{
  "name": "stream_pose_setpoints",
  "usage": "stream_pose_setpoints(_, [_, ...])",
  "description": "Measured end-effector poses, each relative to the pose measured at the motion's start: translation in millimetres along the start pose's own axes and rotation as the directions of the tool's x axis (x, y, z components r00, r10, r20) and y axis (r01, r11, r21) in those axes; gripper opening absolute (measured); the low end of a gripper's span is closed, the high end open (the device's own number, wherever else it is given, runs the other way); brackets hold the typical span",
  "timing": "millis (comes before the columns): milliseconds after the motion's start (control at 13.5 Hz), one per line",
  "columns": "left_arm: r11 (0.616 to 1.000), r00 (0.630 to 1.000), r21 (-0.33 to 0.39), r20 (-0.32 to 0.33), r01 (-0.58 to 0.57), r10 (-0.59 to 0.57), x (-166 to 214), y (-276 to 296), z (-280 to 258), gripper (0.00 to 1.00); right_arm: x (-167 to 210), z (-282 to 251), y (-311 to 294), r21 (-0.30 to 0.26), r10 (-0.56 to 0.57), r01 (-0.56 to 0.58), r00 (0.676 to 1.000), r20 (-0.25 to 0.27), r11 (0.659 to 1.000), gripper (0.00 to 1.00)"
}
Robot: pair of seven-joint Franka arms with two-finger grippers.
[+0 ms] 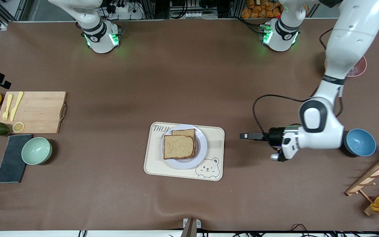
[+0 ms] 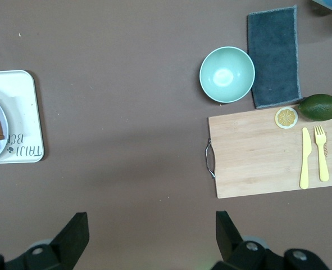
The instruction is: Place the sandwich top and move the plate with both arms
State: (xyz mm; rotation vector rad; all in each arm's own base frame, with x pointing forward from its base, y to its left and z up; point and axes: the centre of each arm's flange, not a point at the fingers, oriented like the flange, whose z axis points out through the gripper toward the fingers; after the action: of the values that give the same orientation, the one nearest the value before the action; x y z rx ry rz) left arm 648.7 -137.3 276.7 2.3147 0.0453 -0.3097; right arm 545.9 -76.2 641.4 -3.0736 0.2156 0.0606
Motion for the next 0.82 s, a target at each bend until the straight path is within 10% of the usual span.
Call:
stream_pose_setpoints(445, [0.938, 0.997, 0.344, 0.045, 0.038, -0.057, -45, 34, -143, 1.00, 0, 0, 7, 0.001, 0.013, -0.013, 1.000, -0.002, 1.000, 1.00])
stream_pose_setpoints(816, [0.764, 0.986, 0.637, -0.165, 0.102, 0.006, -125, 146, -242, 1.00, 1, 0, 6, 0.002, 0.011, -0.011, 1.000, -0.001, 1.000, 1.00])
